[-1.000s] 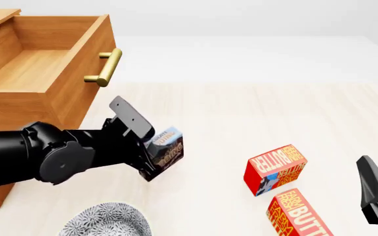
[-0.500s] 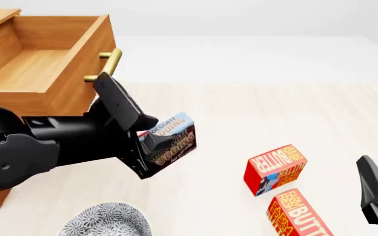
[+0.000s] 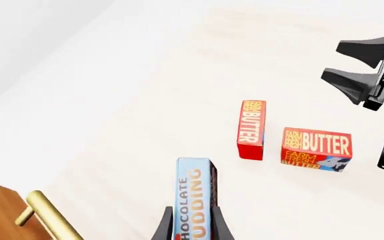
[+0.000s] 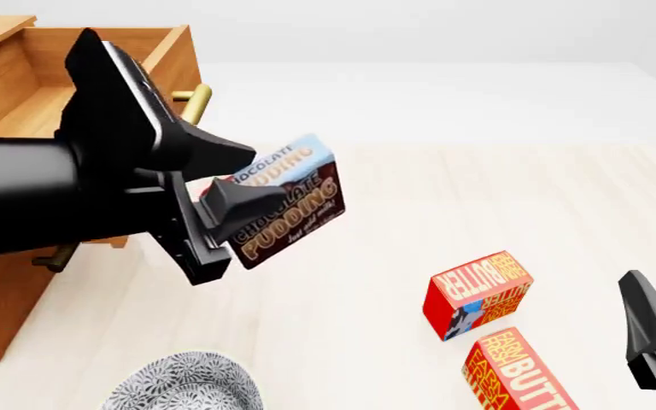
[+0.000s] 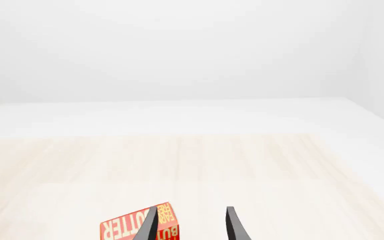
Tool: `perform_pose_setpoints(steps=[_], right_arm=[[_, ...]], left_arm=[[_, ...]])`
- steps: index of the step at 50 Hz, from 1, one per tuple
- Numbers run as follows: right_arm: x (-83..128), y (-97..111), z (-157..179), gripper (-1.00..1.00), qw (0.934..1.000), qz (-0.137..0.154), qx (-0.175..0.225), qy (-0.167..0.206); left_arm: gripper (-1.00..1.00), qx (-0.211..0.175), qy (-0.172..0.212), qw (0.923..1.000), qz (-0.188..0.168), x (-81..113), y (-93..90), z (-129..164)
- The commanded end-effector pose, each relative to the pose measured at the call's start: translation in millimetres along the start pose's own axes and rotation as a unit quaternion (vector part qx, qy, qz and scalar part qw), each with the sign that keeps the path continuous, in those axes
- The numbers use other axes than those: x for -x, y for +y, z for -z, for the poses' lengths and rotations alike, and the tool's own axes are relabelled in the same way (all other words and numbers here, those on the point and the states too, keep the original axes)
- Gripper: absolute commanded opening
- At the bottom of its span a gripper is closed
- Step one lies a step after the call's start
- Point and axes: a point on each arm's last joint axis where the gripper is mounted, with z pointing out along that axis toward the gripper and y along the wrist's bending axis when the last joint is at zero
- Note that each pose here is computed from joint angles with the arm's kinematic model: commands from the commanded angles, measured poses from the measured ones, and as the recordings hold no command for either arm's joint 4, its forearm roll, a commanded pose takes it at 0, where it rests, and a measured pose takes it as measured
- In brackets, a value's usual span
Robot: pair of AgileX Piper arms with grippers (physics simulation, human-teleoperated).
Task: Put the chocolate pudding in the top drawer of the cabinet and close it.
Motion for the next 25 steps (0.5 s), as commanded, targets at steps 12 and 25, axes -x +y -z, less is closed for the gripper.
perform_pose_setpoints(steps=[12,25], right_arm=[[0.0,0.0,0.0,1.0,1.0,0.0,0.0,0.0],[0.0,0.0,0.0,1.0,1.0,0.0,0.0,0.0]], left_arm=[[-1.0,0.024,-0.044,0.9974,-0.051,38.9,14.4,52.4],[-1.0,0.053,-0.053,0.995,-0.066,51.8,26.2,76.7]])
